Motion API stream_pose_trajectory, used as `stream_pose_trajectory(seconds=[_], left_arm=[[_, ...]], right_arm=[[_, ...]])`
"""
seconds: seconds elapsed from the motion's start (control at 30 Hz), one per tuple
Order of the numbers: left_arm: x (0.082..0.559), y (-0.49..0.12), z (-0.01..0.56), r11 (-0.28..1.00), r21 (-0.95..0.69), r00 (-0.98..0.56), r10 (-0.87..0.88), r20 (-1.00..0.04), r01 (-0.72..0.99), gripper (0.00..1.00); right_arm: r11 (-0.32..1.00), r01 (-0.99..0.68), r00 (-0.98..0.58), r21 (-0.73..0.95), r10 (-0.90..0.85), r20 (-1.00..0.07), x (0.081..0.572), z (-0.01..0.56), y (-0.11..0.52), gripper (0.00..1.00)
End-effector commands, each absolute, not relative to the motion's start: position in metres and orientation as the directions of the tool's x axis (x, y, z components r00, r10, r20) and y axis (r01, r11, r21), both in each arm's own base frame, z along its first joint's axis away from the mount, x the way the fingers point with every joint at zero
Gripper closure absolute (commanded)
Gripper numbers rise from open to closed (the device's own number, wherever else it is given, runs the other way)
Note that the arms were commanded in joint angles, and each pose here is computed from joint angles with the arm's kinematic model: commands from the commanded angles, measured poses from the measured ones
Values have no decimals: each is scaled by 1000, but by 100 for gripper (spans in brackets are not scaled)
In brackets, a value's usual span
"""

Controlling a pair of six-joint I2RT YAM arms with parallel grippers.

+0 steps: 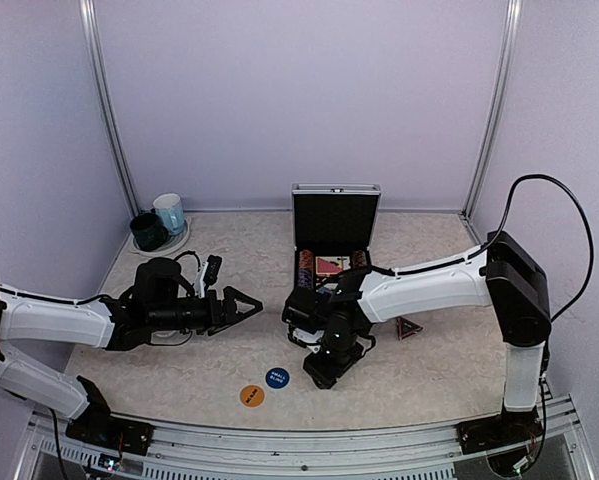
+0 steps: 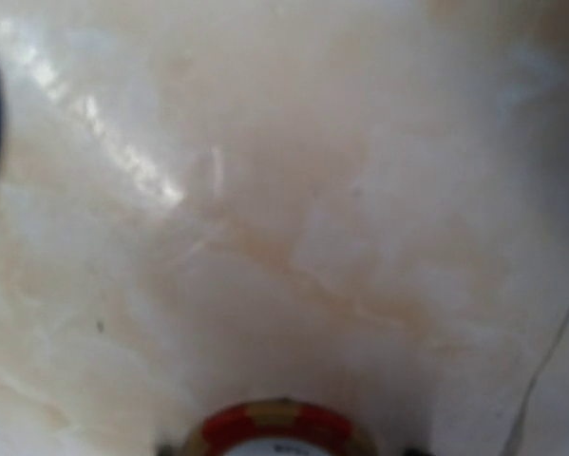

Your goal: Pack up texas hold em set

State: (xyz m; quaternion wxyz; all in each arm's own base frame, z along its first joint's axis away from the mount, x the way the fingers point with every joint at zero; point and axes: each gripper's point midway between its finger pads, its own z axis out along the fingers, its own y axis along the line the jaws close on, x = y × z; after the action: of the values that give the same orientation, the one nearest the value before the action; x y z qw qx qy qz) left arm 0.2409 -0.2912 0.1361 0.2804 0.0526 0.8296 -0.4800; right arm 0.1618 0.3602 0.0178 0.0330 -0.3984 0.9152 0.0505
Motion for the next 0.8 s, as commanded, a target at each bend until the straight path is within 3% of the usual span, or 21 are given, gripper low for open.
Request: stream_pose_trajectory(seconds=[0.0,0.3,0.47,0.77], left_arm=[[241,-293,137,533,-766,-833,-188,-520,359,7],[242,-292,139,535,-765,-832,-190,-522,358,7],[242,-292,140,534,-765,-831,-190,-523,359,7],[239,-293,139,535,-765,-831,-189,-523,359,7]], right_arm=[[666,-746,-665,-32,-746,-12,156,-9,347,46],[644,-765,-644,-28,-764,30,134,-21,351,47],[653,-757,-653,-34,-756,38,133,-25,345,54],[685,-725,-676,-76,-728,-112,163,7,357,56]])
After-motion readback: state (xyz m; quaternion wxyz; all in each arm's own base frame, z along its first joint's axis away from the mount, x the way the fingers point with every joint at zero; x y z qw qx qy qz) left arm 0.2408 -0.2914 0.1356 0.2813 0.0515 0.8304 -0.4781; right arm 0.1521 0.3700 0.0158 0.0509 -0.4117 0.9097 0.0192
